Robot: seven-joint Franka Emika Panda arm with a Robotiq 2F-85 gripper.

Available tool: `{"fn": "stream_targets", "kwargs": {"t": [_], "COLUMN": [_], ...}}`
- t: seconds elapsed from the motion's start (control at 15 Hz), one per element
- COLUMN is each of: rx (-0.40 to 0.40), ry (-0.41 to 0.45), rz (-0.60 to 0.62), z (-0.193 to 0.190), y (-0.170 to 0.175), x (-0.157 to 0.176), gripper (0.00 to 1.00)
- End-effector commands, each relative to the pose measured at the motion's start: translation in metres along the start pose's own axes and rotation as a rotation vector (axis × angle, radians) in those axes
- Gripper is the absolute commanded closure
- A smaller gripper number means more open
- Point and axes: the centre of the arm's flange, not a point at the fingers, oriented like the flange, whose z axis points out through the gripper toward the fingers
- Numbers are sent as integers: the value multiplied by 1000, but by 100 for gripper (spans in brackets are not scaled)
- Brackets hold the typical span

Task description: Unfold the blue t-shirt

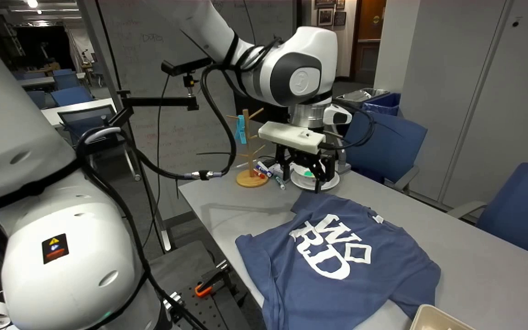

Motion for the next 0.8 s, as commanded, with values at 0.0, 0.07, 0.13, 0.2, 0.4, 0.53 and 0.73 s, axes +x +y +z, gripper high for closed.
{"fn": "stream_targets", "kwargs": {"t": [0.0,0.07,0.13,0.2,0.4,0.53,0.73], "rx": [-4,-10,-14,-19,-31,-34,-31], "ry": [80,98,113,126,154,163,131], "rz": [-3,-2,-1,-2,-3,-7,4], "z": [-31,-37,-42,-46,-56,-59,-54], "y": [-1,-2,-3,-4,-7,-8,-6], "x": [-16,-20,-24,-28,-39,-50,-38], "gripper": [0,0,0,0,0,0,0]}}
